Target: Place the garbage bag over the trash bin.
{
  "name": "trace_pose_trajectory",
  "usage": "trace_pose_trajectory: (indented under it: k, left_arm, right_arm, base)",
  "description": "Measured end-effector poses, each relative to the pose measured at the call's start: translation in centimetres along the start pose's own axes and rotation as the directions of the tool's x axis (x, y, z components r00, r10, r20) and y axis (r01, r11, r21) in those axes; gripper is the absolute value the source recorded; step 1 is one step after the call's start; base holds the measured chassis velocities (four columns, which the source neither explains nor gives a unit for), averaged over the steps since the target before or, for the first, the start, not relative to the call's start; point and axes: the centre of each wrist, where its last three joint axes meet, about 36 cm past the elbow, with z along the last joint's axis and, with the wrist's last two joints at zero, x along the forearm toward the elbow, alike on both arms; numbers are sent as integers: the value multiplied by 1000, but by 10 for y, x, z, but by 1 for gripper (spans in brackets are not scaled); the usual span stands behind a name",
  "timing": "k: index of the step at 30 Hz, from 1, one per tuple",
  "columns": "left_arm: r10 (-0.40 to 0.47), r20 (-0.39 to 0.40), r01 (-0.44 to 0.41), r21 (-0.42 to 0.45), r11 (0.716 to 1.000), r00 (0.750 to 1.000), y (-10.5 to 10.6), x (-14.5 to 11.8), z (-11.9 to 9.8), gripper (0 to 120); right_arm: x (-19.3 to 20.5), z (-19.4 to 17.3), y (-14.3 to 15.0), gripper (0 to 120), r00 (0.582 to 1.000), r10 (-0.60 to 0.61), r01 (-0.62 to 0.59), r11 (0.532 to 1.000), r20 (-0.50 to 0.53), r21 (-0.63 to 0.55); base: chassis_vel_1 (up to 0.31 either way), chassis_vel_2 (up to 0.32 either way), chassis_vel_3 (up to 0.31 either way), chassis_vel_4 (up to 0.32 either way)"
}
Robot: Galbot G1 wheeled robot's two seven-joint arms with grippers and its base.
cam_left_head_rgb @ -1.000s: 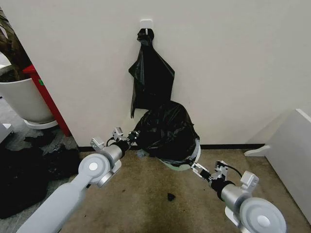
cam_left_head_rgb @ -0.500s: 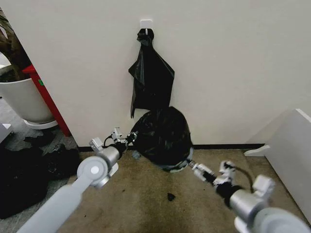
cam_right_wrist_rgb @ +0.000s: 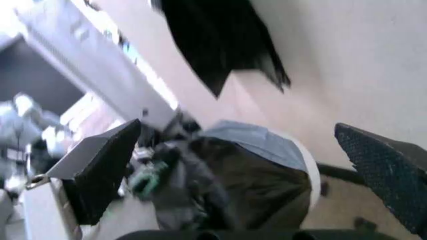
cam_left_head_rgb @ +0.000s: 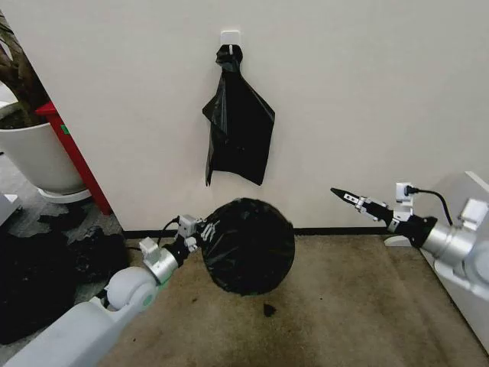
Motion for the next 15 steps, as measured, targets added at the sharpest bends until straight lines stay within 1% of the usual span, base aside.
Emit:
trace_pose_trajectory:
  k: [3, 4, 6, 7, 8, 12, 13, 15]
  left_arm:
    - [72, 33, -68, -108, 992, 997, 2, 4, 0, 4]
    - [72, 33, -68, -108, 992, 997, 2, 4, 0, 4]
    - [120, 57, -108, -183, 977, 991, 4, 5, -2, 4]
    - [131, 61, -116, -198, 973, 990, 4, 4, -3, 4]
    - [161, 71, -141, -233, 962, 984, 5, 3, -8, 4]
    - [181, 83, -156, -246, 957, 980, 4, 1, -13, 4]
    - [192, 96, -165, -241, 957, 977, 1, -2, -19, 4]
    - [201, 108, -172, -227, 959, 974, -3, -5, -27, 4]
  right_arm:
    - [-1, 6, -14, 100, 995, -55, 58, 998, -79, 38]
    - [-1, 6, -14, 100, 995, -55, 58, 998, -79, 38]
    - [-3, 13, -27, 100, 989, -70, 79, 994, -133, 69]
    - [-3, 14, -30, 100, 987, -70, 81, 994, -141, 74]
    - [-9, 19, -41, 100, 982, -71, 88, 992, -174, 93]
    - [-17, 23, -50, 100, 978, -68, 90, 991, -199, 104]
    - [-28, 30, -56, 100, 974, -69, 93, 991, -218, 99]
    - [-42, 36, -59, 100, 969, -77, 100, 991, -233, 91]
  base:
    - [0, 0, 0, 0]
    - [0, 0, 0, 0]
    - [0, 0, 0, 0]
    - [0, 0, 0, 0]
    - [0, 0, 0, 0]
    - [0, 0, 0, 0]
    - [0, 0, 0, 0]
    - [0, 0, 0, 0]
